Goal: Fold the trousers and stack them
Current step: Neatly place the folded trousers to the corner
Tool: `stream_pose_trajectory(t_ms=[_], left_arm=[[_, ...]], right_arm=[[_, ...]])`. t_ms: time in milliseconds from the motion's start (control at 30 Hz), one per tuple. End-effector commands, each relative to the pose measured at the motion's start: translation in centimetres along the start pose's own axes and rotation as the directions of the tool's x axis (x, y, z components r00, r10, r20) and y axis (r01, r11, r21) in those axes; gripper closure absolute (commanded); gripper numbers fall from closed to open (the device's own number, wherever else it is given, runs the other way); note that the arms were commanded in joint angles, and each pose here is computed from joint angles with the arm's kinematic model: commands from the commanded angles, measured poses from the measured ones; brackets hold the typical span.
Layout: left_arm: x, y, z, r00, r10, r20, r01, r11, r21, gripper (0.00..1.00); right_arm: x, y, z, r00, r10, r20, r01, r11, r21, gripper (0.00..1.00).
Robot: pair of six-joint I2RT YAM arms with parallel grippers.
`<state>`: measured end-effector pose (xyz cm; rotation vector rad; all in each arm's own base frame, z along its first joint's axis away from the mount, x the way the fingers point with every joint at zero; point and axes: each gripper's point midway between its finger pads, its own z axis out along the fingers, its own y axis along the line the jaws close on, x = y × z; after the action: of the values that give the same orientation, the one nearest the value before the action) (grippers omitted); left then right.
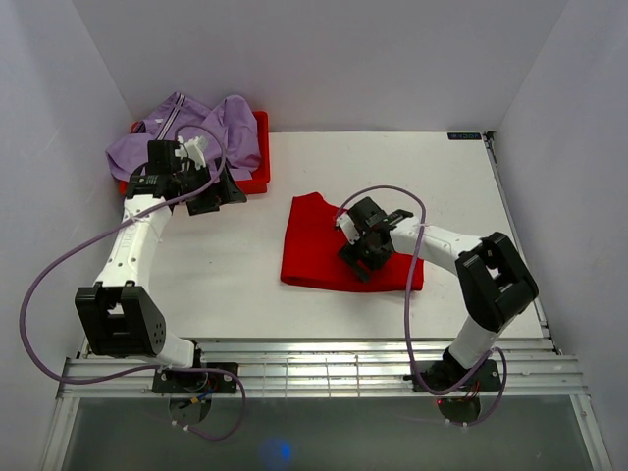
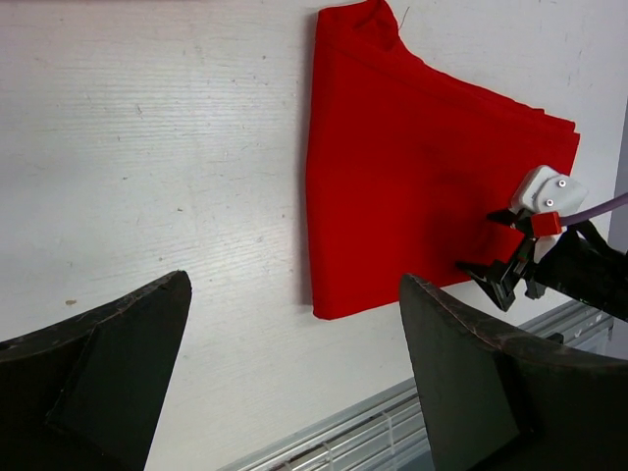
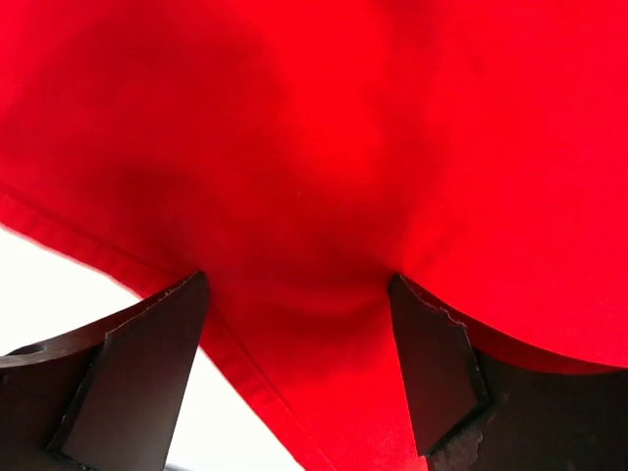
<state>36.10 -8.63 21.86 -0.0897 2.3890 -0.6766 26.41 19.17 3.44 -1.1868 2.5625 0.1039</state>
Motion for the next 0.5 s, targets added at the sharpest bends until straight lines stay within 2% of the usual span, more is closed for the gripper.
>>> stream_pose_trajectory(t_ms=[0,67,167,367,467], left_arm=[[-1.6,-0.5,-1.3,0.999,-0.006,0.044,0.004,0.999,0.035,0.02],[-1.7,-0.3,-1.3,0.999,-0.015,0.042,0.013,0.999,0.038,0.02],[-1.6,0.0,-1.6,0.999,-0.015,0.042,0.014,0.999,0.033,0.02],[-1.6,0.6,-1.7,0.999,-0.016,0.041,0.014,0.999,0.033,0.02],[-1.6,0.5,-1.6,0.999,-0.022,0.038,0.02,0.999,0.041,0.02]], right_arm=[[1.3,-4.1,1.8,0.998,0.039,-0.046,-0.031,0.986,0.166,0.2],[3.8,-6.1,3.4,0.992,0.057,-0.108,-0.037,0.983,0.181,0.21],[6.0,-9.6,4.2,0.988,0.1,-0.121,-0.076,0.979,0.188,0.22],[7.3,-15.7,3.2,0.986,0.146,-0.077,-0.128,0.972,0.199,0.23],[5.7,-17.7,1.7,0.99,0.141,-0.006,-0.136,0.967,0.215,0.22]])
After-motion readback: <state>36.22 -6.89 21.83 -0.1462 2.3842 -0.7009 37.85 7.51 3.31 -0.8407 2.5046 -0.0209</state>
